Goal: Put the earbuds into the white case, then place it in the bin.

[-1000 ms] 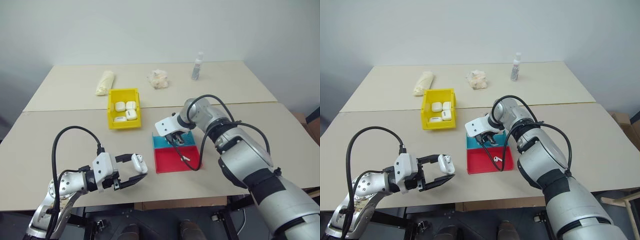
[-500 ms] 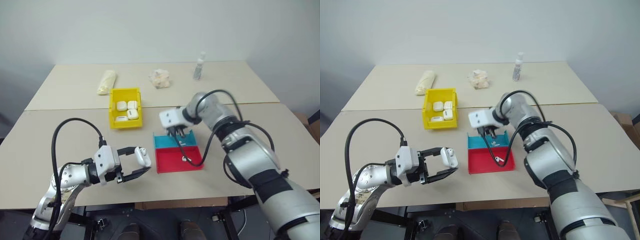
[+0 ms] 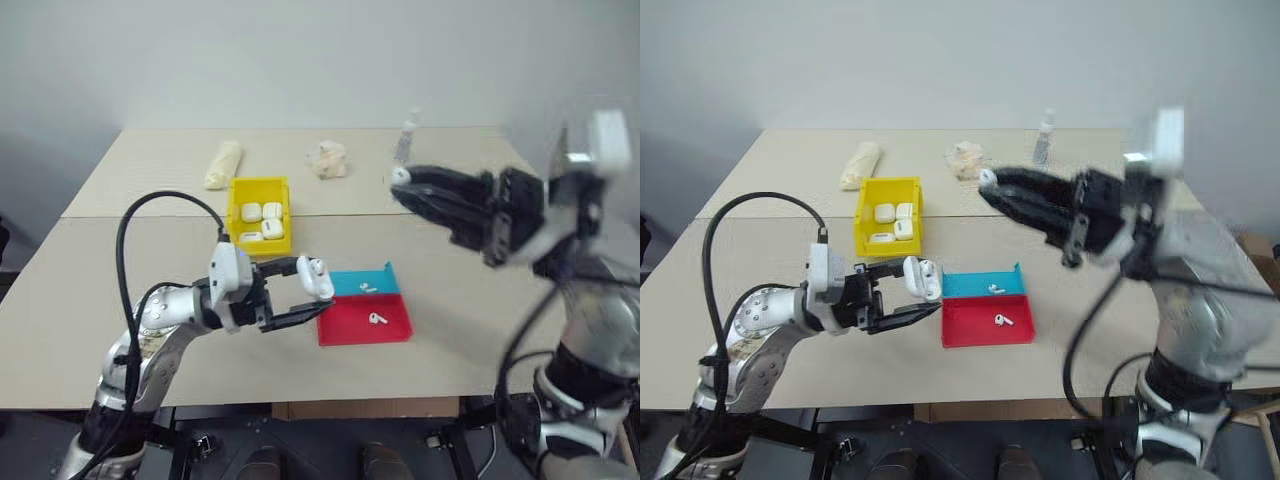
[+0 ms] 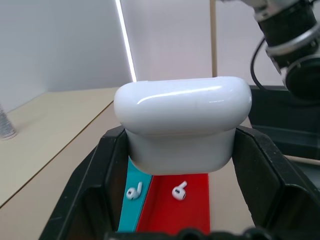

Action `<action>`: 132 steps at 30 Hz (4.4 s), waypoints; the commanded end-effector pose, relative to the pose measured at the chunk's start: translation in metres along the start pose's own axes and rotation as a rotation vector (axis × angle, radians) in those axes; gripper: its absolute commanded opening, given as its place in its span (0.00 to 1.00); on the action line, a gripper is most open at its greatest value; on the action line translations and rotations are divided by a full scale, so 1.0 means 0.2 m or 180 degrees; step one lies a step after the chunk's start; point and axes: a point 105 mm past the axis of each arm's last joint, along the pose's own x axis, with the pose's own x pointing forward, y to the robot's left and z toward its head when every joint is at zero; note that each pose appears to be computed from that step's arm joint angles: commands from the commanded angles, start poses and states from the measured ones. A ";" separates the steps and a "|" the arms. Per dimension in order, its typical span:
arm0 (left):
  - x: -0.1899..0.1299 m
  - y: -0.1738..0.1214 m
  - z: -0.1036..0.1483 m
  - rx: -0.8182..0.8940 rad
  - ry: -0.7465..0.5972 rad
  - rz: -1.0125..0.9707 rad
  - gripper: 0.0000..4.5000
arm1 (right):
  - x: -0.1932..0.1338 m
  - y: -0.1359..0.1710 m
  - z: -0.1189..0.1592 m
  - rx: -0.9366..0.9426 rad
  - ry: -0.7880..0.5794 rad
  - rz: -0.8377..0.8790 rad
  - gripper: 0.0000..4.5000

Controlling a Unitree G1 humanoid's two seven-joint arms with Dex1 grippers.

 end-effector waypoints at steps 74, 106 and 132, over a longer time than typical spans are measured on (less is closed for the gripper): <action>0.22 0.05 -0.06 0.0434 0.0116 -0.0253 0.62 | 0.13 0.09 -0.35 -0.1063 0.1855 0.0310 0.05; -0.05 1.01 -0.19 0.0867 0.1309 0.3939 0.62 | -0.03 -0.08 -0.29 -0.0753 0.1589 -0.0768 0.05; -0.15 0.38 -0.01 0.0334 0.0608 0.0760 0.99 | -0.46 -0.03 -0.19 -0.0871 0.2312 -0.0366 0.04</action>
